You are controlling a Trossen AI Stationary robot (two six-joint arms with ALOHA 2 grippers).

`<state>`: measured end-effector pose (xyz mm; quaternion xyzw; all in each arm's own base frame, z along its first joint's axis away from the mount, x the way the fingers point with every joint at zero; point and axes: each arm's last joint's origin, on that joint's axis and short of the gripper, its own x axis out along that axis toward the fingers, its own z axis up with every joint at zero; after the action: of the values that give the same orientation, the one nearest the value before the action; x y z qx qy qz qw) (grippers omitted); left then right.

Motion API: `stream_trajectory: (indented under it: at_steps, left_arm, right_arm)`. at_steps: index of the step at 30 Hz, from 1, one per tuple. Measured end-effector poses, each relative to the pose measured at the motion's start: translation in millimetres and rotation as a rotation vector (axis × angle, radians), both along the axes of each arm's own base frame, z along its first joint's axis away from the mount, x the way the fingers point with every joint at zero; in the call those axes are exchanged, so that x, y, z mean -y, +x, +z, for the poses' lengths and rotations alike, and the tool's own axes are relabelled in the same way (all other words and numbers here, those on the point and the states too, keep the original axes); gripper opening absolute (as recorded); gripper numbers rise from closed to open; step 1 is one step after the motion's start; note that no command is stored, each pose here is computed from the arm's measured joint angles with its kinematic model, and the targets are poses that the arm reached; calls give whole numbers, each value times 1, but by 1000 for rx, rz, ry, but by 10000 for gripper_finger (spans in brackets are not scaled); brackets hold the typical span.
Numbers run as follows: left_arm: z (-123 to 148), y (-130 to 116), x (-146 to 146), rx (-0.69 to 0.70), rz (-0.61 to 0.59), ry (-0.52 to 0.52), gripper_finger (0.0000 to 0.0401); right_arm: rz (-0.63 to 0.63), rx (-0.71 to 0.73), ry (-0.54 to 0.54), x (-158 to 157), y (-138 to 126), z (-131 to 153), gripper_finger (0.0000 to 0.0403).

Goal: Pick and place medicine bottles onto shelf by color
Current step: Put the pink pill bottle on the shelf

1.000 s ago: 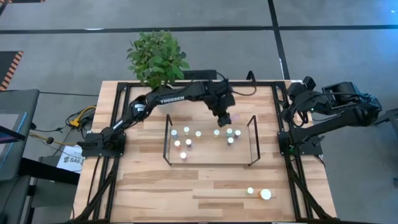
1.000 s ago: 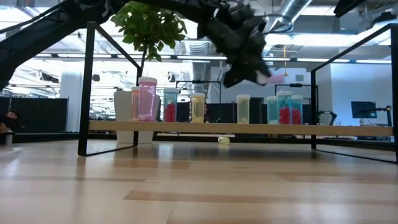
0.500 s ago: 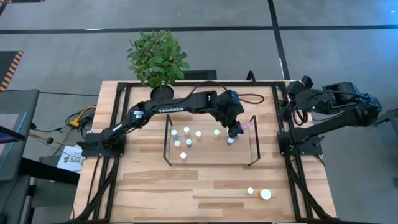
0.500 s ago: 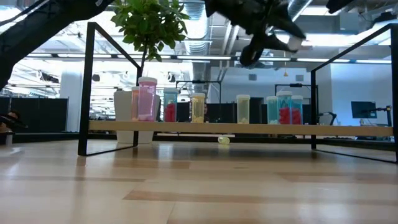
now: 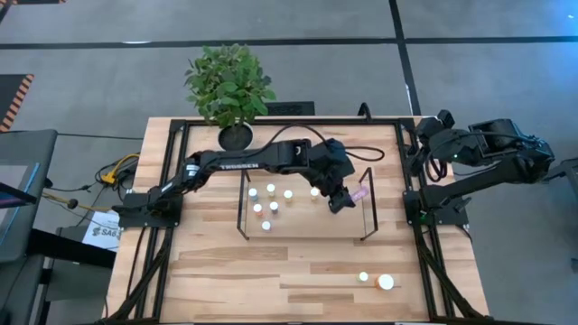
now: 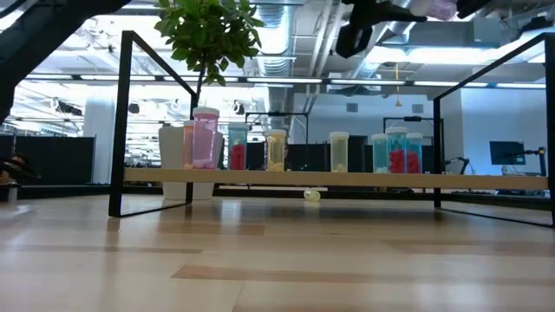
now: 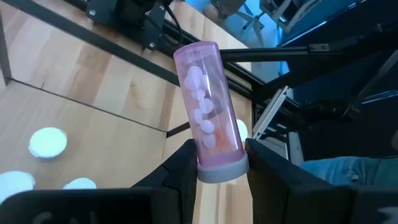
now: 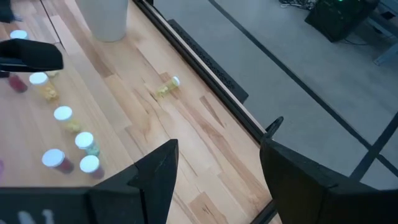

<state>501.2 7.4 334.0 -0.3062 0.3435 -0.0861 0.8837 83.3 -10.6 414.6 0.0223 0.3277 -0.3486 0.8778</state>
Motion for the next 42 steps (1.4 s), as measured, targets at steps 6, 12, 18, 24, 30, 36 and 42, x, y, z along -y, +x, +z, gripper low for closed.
stream_trajectory:
  at_steps: [6,12,18,24,30,36,42]
  left_arm:
    - [3,-1,6,-5,14,-9,98]
    - [4,-2,7,-2,12,-9,99]
    - [4,-2,8,-1,10,-9,99]
    - [4,-2,9,-14,25,-42,99]
    - [4,-2,12,-36,-15,-128,99]
    - [5,-3,19,-61,-70,-210,98]
    - [5,-4,27,-72,-87,-228,98]
  right_arm:
    - [0,0,0,0,0,0,249]
    - [0,1,0,0,0,0,249]
    - [-8,59,20,0,3,3,249]
    - [122,97,250,-8,13,2,249]
    - [334,-34,294,-17,33,-4,249]
    - [654,-201,302,-33,61,-14,248]
    - [812,-290,319,-51,77,-23,248]
